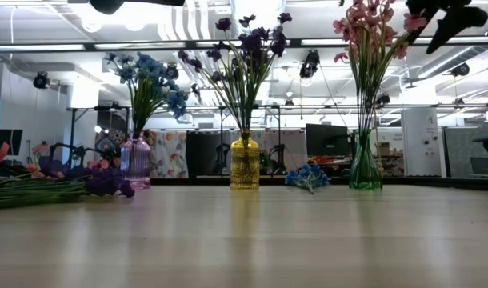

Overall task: Sort flowers into vase by color
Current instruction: Put the violet flowers into the yellow vase

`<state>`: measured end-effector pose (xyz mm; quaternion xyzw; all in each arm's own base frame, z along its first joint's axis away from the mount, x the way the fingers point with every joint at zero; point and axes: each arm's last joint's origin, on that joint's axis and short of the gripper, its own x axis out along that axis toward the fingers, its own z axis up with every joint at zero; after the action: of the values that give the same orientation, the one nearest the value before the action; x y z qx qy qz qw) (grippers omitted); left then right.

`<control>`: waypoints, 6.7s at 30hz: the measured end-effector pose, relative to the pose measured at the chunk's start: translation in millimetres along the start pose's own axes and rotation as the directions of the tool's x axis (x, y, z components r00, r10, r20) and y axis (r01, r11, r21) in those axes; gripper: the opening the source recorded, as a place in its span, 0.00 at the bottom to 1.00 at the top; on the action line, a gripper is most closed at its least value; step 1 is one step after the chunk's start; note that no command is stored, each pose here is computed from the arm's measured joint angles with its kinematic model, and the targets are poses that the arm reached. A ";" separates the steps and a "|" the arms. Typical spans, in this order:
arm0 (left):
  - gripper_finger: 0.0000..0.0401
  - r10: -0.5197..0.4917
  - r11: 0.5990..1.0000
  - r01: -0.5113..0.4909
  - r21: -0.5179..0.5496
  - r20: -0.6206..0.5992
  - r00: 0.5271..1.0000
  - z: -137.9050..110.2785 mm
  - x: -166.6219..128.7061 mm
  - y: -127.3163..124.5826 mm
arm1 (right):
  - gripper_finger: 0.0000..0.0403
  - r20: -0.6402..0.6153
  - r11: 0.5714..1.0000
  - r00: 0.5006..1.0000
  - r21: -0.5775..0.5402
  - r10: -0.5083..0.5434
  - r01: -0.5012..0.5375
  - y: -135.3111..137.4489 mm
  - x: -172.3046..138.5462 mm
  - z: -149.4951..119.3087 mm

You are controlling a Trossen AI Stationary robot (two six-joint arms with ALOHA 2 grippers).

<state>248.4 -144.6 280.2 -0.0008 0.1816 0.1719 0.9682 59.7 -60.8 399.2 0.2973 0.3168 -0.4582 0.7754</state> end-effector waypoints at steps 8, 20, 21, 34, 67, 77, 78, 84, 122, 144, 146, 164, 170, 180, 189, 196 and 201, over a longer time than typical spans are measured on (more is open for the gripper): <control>0.48 -0.148 0.981 0.130 -0.146 -0.122 0.981 -7.9 -0.7 -2.3 | 0.70 -0.120 0.997 0.991 0.054 -0.054 0.061 -9.1 -9.3 -18.0; 0.48 -0.296 0.902 0.046 -0.429 -0.538 0.789 -38.7 -10.3 5.5 | 0.70 -0.157 0.980 0.977 0.160 0.145 -0.120 -17.7 -15.3 -49.9; 0.48 -0.302 0.896 0.030 -0.442 -0.560 0.771 -40.3 -11.4 5.8 | 0.70 -0.161 0.975 0.973 0.176 0.167 -0.138 -18.6 -15.7 -53.5; 0.48 -0.210 0.866 -0.250 -0.432 -0.770 0.603 -64.2 -27.4 9.2 | 0.65 -0.172 0.904 0.906 0.263 0.387 -0.337 -30.4 0.7 -100.8; 0.46 0.070 0.847 -0.524 -0.088 -0.959 0.274 -140.0 2.2 -17.4 | 0.62 -0.107 0.862 0.861 0.174 0.498 -0.477 -28.2 8.9 -104.1; 0.13 0.052 0.845 -0.527 -0.093 -0.966 0.254 -147.6 9.1 -23.2 | 0.62 -0.096 0.859 0.859 0.170 0.502 -0.483 -27.7 8.8 -103.0; 0.08 0.048 0.845 -0.527 -0.097 -0.966 0.255 -147.1 9.0 -23.2 | 0.62 -0.085 0.856 0.858 0.169 0.507 -0.489 -27.2 8.6 -101.8; 0.01 0.023 0.861 -0.495 -0.115 -0.964 0.263 -141.0 5.6 -21.0 | 0.61 -0.017 0.837 0.845 0.142 0.535 -0.528 -24.6 5.6 -95.0; 0.00 -0.475 0.837 0.465 0.290 -0.038 0.879 55.7 -27.0 -7.7 | 0.60 0.349 0.591 0.492 -0.283 0.797 -0.756 -16.1 -76.5 -60.3; 0.00 -0.478 0.867 0.398 0.300 0.275 0.834 38.4 15.4 24.3 | 0.60 0.287 0.412 0.300 -0.535 0.910 -0.737 -4.1 -53.3 -51.0; 0.00 -0.470 0.871 0.391 0.297 0.275 0.839 38.7 17.0 25.8 | 0.60 0.300 0.366 0.227 -0.574 0.926 -0.733 -2.9 -60.4 -47.4; 0.00 -0.332 0.926 0.243 0.288 0.318 0.888 49.3 42.3 59.7 | 0.60 0.294 0.243 0.050 -0.669 0.954 -0.702 27.2 -48.4 10.0; 0.00 -0.271 0.943 0.175 0.282 0.352 0.896 66.7 49.5 85.3 | 0.60 0.265 0.201 0.005 -0.719 0.964 -0.665 39.8 -53.2 28.7; 0.00 -0.325 0.935 0.225 0.273 0.406 0.855 99.4 42.0 100.7 | 0.60 0.172 0.153 0.042 -0.705 0.984 -0.692 93.2 -15.6 66.8; 0.00 -0.330 0.942 0.269 0.200 0.405 0.853 99.7 40.3 100.2 | 0.60 0.031 0.073 0.073 -0.717 0.997 -0.693 148.3 -0.4 59.8; 0.00 -0.346 0.937 0.288 0.198 0.399 0.849 98.8 38.0 96.1 | 0.60 0.062 0.166 0.185 -0.764 0.981 -0.623 170.8 -13.1 47.7; 0.00 -0.374 0.926 0.316 0.205 0.398 0.838 98.1 34.5 89.3 | 0.60 0.069 0.200 0.234 -0.772 0.970 -0.603 179.4 -18.8 40.0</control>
<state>283.3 -42.8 365.1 0.0681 -0.0286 -0.0222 0.9970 222.6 -8.6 469.0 0.0088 -0.0142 0.1093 0.9939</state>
